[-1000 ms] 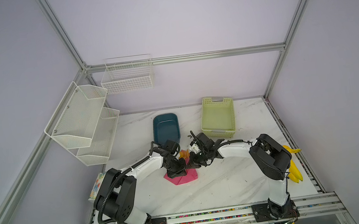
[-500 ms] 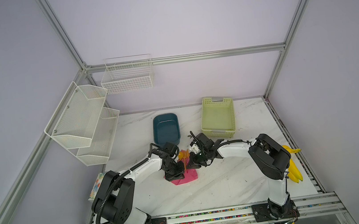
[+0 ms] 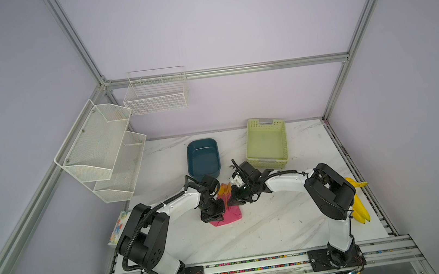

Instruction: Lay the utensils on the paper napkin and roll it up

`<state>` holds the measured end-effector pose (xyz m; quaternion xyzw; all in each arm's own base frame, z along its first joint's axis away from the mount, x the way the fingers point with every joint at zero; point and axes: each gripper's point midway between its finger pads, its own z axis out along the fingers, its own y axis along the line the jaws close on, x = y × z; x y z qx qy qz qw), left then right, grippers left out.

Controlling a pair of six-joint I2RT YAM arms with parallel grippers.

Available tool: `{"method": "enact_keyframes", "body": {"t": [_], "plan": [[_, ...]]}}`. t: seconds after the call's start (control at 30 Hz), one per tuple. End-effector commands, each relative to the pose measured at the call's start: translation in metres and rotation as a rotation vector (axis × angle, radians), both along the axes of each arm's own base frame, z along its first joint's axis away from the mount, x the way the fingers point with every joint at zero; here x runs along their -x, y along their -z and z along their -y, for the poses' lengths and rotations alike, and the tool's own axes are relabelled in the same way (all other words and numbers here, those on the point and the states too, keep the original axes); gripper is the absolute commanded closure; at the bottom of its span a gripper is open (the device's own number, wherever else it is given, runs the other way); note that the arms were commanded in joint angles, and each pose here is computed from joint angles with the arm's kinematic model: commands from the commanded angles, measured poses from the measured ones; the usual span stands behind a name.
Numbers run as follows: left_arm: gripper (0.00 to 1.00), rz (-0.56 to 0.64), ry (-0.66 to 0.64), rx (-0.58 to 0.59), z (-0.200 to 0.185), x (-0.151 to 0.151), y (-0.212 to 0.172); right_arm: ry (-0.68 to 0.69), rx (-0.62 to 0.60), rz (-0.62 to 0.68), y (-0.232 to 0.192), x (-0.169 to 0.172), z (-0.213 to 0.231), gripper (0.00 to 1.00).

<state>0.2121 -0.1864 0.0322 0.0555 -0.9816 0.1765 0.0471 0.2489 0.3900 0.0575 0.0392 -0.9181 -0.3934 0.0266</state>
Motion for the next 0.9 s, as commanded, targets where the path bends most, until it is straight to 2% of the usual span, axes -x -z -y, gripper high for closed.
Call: {"method": "enact_keyframes", "body": {"t": [0.0,0.87], "plan": [[1.00,-0.017,0.015,-0.040,-0.011,0.007,0.010,-0.001,0.009,0.012,-0.002,-0.003,-0.003,1.00],[1.00,-0.001,0.010,-0.039,-0.008,0.001,0.010,-0.007,-0.125,-0.034,-0.002,0.008,-0.052,1.00]]}}
